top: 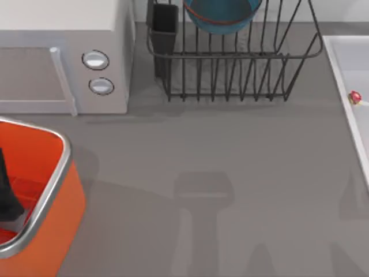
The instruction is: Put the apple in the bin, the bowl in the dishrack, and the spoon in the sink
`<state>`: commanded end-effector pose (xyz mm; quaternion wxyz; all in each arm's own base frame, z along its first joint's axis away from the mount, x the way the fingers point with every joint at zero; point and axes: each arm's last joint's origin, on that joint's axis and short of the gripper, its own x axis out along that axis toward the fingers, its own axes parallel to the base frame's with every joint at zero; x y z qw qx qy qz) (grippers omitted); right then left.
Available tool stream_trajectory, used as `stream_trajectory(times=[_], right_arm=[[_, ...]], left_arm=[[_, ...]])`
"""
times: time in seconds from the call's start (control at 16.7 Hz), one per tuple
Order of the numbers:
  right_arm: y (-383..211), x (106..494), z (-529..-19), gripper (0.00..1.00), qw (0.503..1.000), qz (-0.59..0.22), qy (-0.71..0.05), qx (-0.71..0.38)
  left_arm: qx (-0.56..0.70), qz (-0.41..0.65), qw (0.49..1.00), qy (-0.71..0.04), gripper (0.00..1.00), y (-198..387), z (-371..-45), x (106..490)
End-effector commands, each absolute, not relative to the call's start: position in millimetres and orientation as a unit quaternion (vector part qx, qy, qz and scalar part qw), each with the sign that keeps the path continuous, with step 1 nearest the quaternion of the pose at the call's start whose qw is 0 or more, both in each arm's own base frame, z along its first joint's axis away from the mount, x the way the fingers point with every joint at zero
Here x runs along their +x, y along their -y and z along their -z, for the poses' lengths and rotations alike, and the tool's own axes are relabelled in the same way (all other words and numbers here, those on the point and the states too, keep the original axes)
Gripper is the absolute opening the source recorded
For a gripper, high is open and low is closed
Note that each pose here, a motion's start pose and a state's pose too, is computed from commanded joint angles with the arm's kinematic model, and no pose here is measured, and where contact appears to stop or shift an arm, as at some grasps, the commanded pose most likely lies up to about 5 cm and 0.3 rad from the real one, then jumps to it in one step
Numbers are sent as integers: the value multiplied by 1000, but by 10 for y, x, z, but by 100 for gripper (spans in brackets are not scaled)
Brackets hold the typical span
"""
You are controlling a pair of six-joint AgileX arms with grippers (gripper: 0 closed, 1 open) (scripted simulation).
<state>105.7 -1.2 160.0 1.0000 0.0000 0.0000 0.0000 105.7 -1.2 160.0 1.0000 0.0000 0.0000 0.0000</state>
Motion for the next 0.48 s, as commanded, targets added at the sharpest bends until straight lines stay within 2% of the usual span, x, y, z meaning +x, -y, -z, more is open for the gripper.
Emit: stream_trajectory(times=[0.3, 0.48], right_arm=[[14, 1058, -1658, 100, 1000, 2, -7, -12], [36, 1075, -1910, 100, 997, 11, -40, -67]], left_arm=[[0, 0, 1000, 0, 100, 12, -1600, 1057], [0, 0, 1000, 0, 100, 12, -1600, 1057]])
